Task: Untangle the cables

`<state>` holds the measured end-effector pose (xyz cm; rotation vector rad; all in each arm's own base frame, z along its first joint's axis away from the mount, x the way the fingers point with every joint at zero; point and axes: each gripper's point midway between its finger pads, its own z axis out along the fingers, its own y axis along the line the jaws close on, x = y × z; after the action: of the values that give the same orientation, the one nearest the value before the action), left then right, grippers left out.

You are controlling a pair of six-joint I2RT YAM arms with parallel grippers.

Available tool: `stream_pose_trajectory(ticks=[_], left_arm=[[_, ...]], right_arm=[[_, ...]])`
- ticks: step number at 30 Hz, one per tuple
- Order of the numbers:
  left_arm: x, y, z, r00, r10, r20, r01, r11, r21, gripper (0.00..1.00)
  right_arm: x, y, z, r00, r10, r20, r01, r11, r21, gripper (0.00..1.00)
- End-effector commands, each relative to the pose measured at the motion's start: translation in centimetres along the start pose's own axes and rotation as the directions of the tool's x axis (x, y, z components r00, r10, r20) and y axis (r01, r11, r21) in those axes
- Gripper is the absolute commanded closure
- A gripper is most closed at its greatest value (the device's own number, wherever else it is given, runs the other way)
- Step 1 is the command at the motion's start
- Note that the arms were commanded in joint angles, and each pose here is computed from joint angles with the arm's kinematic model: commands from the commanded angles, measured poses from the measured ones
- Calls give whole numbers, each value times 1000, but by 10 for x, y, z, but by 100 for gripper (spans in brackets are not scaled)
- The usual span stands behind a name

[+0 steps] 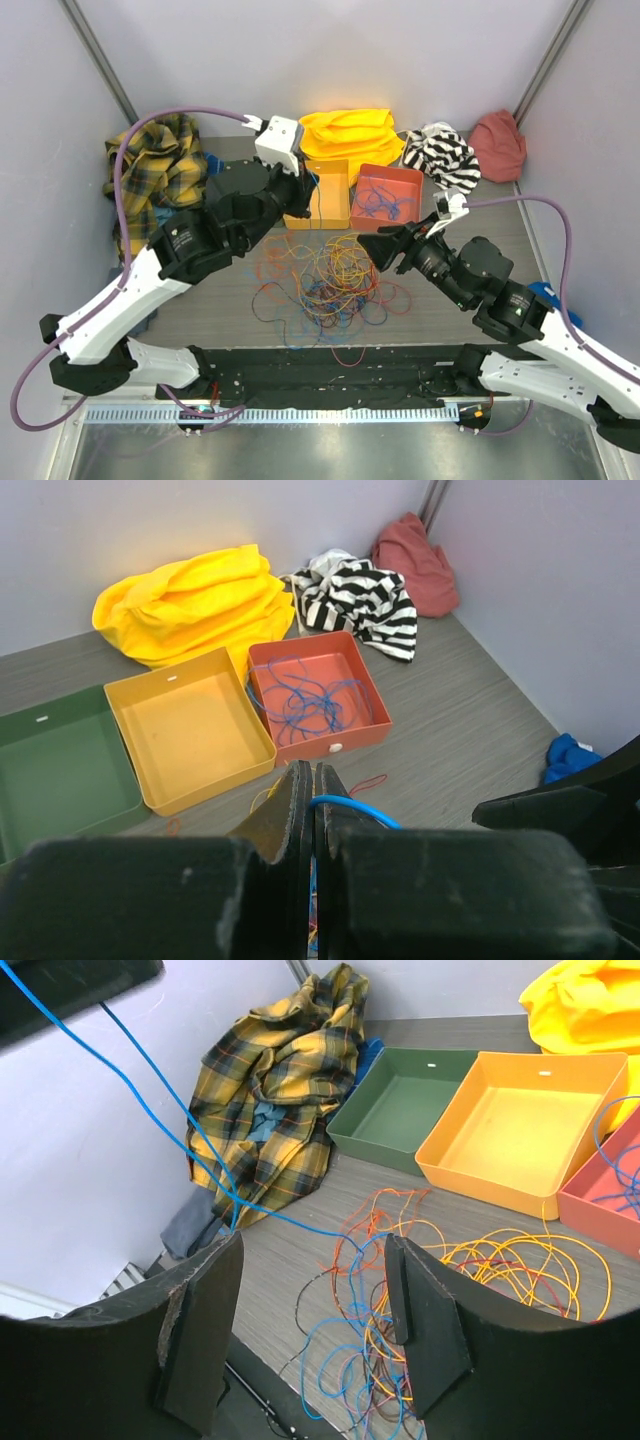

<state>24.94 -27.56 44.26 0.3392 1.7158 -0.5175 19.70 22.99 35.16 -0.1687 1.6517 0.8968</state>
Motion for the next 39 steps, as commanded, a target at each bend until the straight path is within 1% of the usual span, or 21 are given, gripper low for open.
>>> stream_pose_trajectory(ticks=[1,3,4,6,7,10,13,20,24,25,27,28,32,34,36,37,38,39], left_arm=[[-37,-1,-7,996,-23,83,22,1000,12,100],[-38,-4,-4,997,-19,78,18,1000,14,100],[-47,-5,-6,995,-24,93,23,1000,20,100],[-51,-7,-6,995,-24,95,22,999,26,100],[-53,-8,-5,995,-23,95,20,999,28,100],[-55,-11,-4,995,-26,97,23,999,38,100],[-55,-13,-4,995,-31,95,27,999,48,100],[-55,-16,-3,995,-30,91,25,998,58,100],[-50,-22,-1,996,-48,80,41,995,89,100],[-49,-25,0,995,-57,77,49,994,100,100],[-47,-26,-1,995,-67,72,59,992,109,100],[-47,-28,-1,994,-78,70,69,991,118,100],[-41,-33,-1,993,-103,60,93,985,145,100],[-39,-33,-1,993,-109,55,100,984,147,100],[-38,-34,-2,992,-111,52,102,983,151,100],[-35,-32,-2,993,-107,47,100,984,146,100],[-35,-31,-3,993,-109,51,101,985,142,100],[-34,-30,-3,993,-107,51,99,985,139,100]], right_arm=[[4,9,7,1000,0,-18,0,999,-34,33],[6,18,10,1000,2,-28,-4,997,-82,31],[11,21,16,999,-6,-46,2,996,-92,30],[14,28,21,998,-19,-63,11,992,-126,30],[21,29,28,996,-30,-87,18,991,-129,30],[30,33,38,993,-42,-109,26,989,-146,30],[26,39,42,995,-43,-92,28,985,-168,30],[23,45,50,995,-67,-77,51,980,-190,32],[40,38,67,989,-89,-116,70,985,-156,32],[34,42,72,994,-76,-79,62,984,-168,31],[37,40,80,996,-65,-64,55,987,-154,30],[32,42,83,998,-54,-35,48,986,-163,29],[38,40,99,999,-34,-8,33,988,-151,29],[42,36,106,1000,-14,6,15,991,-133,32],[43,40,106,1000,-5,10,6,988,-156,42],[41,42,104,1000,10,25,-6,985,-175,50],[40,44,102,999,18,31,-12,983,-185,64],[40,44,99,999,21,35,-14,982,-190,70]])
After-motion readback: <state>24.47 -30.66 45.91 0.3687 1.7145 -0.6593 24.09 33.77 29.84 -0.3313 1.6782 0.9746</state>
